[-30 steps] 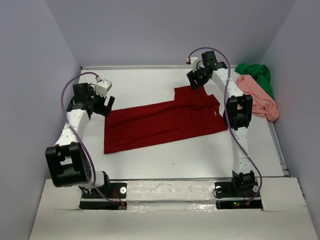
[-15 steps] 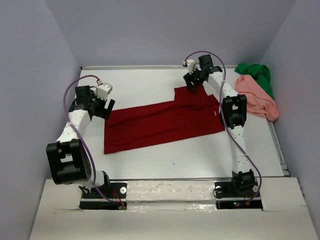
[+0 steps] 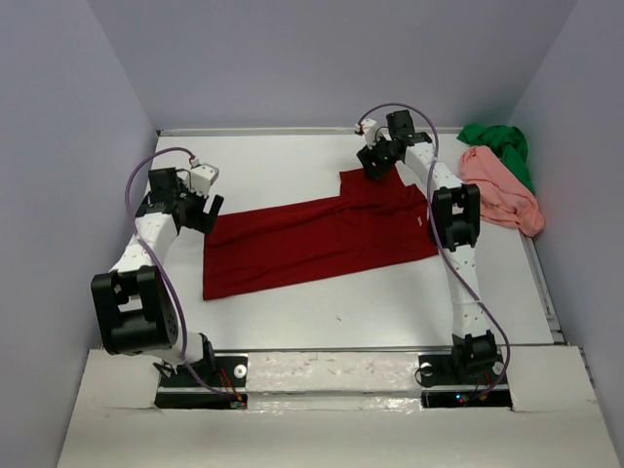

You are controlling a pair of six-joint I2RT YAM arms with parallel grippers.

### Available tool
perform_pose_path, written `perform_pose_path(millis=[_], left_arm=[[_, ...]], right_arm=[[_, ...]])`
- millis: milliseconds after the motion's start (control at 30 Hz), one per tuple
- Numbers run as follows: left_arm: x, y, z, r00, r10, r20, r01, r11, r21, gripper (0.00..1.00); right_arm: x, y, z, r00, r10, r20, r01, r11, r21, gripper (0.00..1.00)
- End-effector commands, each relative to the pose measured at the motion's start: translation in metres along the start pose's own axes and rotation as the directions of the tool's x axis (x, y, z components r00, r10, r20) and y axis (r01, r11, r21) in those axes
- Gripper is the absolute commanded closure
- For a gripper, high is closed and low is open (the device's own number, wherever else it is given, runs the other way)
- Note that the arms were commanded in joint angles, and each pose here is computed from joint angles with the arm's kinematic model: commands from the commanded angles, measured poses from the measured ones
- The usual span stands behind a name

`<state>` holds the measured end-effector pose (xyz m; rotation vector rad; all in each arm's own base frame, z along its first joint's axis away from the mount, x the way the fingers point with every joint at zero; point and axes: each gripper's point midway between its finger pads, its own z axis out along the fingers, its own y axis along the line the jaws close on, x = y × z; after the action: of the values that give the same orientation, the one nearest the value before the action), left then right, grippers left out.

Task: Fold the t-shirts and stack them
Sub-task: Fold the other side of the tshirt into a rectangle

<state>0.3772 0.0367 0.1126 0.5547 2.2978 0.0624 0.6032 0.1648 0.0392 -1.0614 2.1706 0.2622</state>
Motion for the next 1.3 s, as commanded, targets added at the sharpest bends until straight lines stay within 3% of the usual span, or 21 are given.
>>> perform_pose_path(millis=[0,267,533,800,900,1000,1267], left_arm=[[0.002,0.0,0.002,1.0,0.016,-0.001,-0.016,1.0,-0.002,0.01],[0.004,-0.001,0.003,1.0,0.018,-0.007,-0.018,1.0,0.0,0.01],[0.006,-0.004,0.005,1.0,0.018,-0.019,-0.017,1.0,0.02,0.01],[0.009,-0.007,0.007,0.999,0.02,-0.035,-0.019,0.999,0.041,0.01],[0.009,-0.007,0.008,0.999,0.018,-0.037,-0.016,0.999,0.044,0.01],[0.009,-0.007,0.008,0.999,0.02,-0.042,-0.018,0.999,0.047,0.01],[0.004,-0.006,0.003,0.999,0.025,-0.024,-0.024,0.999,0.043,0.01]], right_arm=[[-0.008,0.004,-0.003,0.999,-0.047,0.015,0.047,0.999,-0.005,0.33],[0.007,0.011,0.004,0.999,-0.041,-0.018,0.04,0.999,-0.033,0.34],[0.028,0.022,0.007,0.996,-0.049,-0.07,0.044,0.997,-0.071,0.6],[0.052,0.035,0.006,0.989,-0.058,-0.138,0.042,0.992,-0.116,0.64],[0.059,0.034,0.007,0.985,-0.061,-0.159,0.044,0.993,-0.108,0.76],[0.058,0.029,0.007,0.984,-0.069,-0.165,0.055,0.995,-0.087,0.99],[0.021,0.013,-0.024,0.989,-0.101,-0.112,0.1,0.995,-0.019,1.0]])
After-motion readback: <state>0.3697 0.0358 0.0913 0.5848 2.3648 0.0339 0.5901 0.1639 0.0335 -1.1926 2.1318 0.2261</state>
